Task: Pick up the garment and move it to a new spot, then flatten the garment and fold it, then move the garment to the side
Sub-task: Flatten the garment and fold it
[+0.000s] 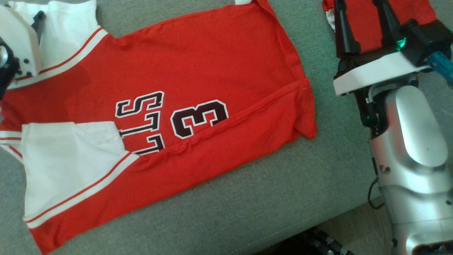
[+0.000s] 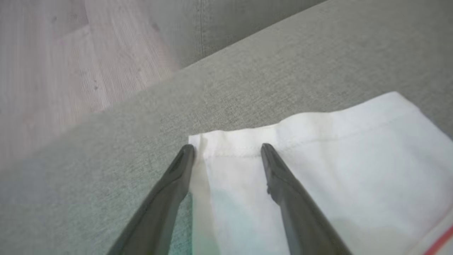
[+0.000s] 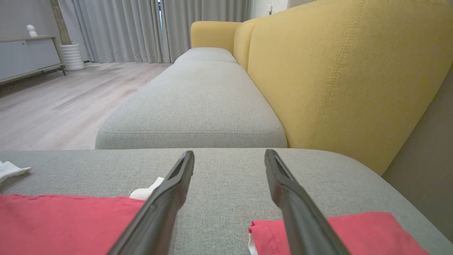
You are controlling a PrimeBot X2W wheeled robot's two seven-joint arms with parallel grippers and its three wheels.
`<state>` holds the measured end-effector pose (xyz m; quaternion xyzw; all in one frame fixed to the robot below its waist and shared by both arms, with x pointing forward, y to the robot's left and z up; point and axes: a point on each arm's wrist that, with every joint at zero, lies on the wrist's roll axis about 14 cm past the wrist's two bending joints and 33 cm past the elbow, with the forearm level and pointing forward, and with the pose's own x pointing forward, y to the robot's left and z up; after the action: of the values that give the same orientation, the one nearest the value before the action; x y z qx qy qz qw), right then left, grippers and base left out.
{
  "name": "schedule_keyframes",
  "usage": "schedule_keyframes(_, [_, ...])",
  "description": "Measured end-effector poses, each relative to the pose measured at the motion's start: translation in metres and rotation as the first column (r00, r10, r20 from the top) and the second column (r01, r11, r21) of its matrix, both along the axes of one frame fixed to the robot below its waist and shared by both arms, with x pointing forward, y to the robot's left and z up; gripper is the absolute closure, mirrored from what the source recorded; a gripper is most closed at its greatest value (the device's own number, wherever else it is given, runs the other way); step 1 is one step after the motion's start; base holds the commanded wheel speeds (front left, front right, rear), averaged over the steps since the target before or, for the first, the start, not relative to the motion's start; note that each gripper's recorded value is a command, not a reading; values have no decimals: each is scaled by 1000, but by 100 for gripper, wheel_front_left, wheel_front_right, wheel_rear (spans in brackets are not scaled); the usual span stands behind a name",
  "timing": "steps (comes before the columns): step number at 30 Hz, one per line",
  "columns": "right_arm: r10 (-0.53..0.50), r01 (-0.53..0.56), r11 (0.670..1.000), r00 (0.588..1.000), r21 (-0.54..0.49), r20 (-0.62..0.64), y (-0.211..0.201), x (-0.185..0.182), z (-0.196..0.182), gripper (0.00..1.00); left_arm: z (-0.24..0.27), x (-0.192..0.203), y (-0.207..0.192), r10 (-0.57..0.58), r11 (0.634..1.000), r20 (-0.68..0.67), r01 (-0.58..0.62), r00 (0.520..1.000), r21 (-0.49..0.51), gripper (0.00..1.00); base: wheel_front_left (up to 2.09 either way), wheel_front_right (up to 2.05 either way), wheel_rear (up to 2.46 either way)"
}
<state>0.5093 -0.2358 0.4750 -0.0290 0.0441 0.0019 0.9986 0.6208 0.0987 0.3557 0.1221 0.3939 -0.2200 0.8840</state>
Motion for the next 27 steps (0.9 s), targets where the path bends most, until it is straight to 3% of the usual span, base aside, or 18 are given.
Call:
schedule_keyframes(12, [-11,11,1000,1000,-7,10,-5,0,0,0,-6,3,7,53,999,-114,-53,992,1,0,0,0,0])
schedule_keyframes(13, [-13,13,1000,1000,-7,12,-6,0,1,0,-6,3,7,58,998,-125,-59,991,-2,20,0,0,0])
schedule_keyframes(15, [-12,12,1000,1000,-7,16,-6,1,2,0,-6,1,7,65,998,-147,-68,987,-14,100,0,0,0])
schedule_keyframes(21, [0,0,1000,1000,-20,21,-5,4,5,0,2,1,4,76,994,-102,-83,992,-66,100,0,0,0])
schedule_keyframes(27, [27,-27,999,1000,-36,9,0,11,9,0,39,11,1,90,983,109,-71,990,-169,100,0,0,0])
